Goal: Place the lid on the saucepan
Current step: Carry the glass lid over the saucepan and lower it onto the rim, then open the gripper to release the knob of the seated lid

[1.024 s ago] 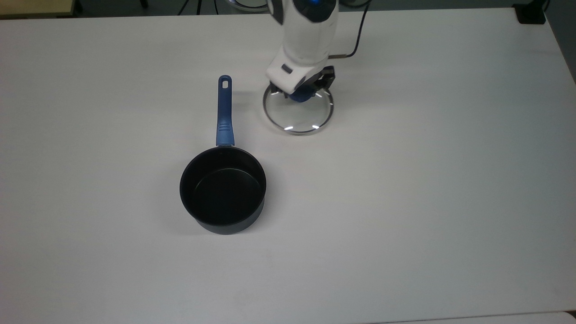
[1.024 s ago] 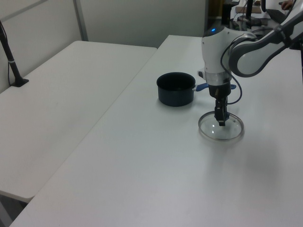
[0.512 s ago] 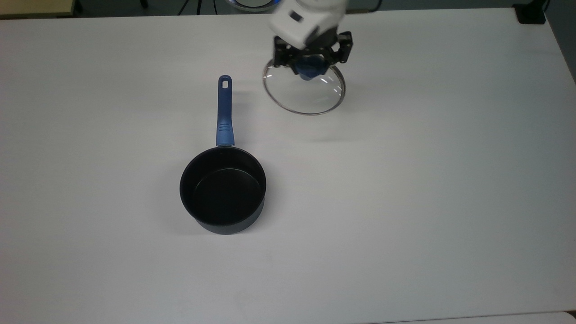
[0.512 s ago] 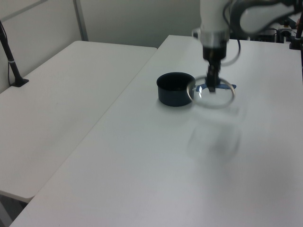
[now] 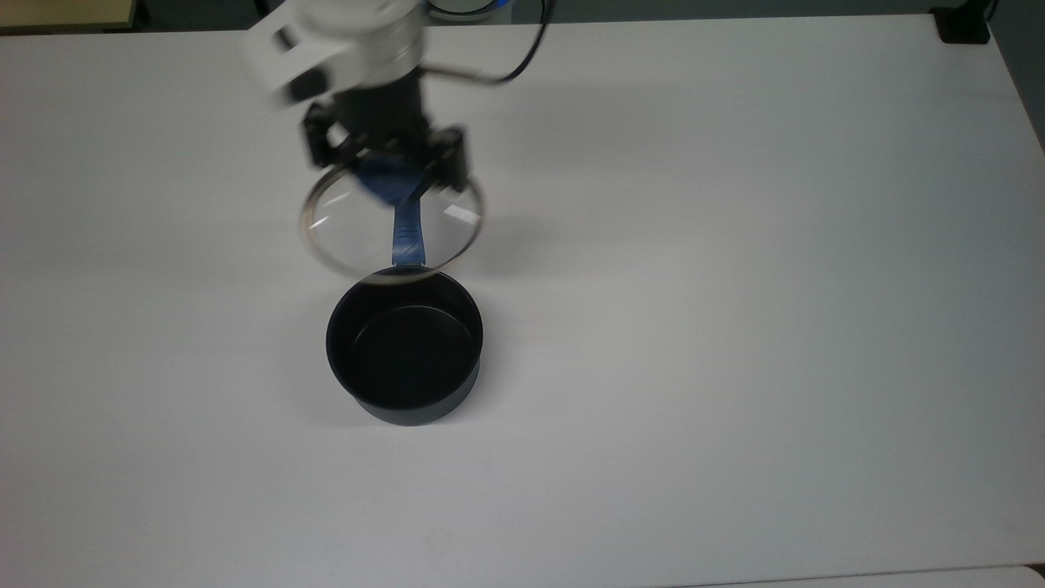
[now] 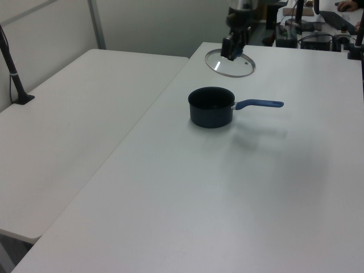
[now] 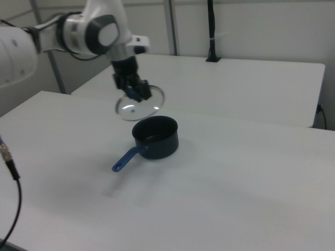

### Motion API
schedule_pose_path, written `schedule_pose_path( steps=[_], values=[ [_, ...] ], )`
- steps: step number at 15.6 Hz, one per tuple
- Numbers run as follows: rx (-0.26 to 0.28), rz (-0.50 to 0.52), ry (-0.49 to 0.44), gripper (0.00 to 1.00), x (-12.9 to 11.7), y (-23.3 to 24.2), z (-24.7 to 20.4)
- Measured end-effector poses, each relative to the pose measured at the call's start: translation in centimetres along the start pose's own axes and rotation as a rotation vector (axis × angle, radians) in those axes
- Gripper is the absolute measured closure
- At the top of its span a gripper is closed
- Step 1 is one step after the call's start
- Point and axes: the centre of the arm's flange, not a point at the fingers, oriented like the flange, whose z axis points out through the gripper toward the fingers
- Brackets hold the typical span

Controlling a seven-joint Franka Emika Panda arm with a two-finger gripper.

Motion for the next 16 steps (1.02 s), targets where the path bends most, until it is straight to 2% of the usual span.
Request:
schedule_pose_path(
  steps=[2,5,9,16],
  values=[
    [-0.001,0.067,0.045,0.55,2.5,1.3,2.2],
    [-0.009,0.121,0.073,0.55,4.2,1.4,5.9],
    [-0.053,0.126,0.049,0.55,4.2,-0.6,10.0],
    [-0.064,0.099,0.028,0.54,3.7,-2.7,11.7]
  ],
)
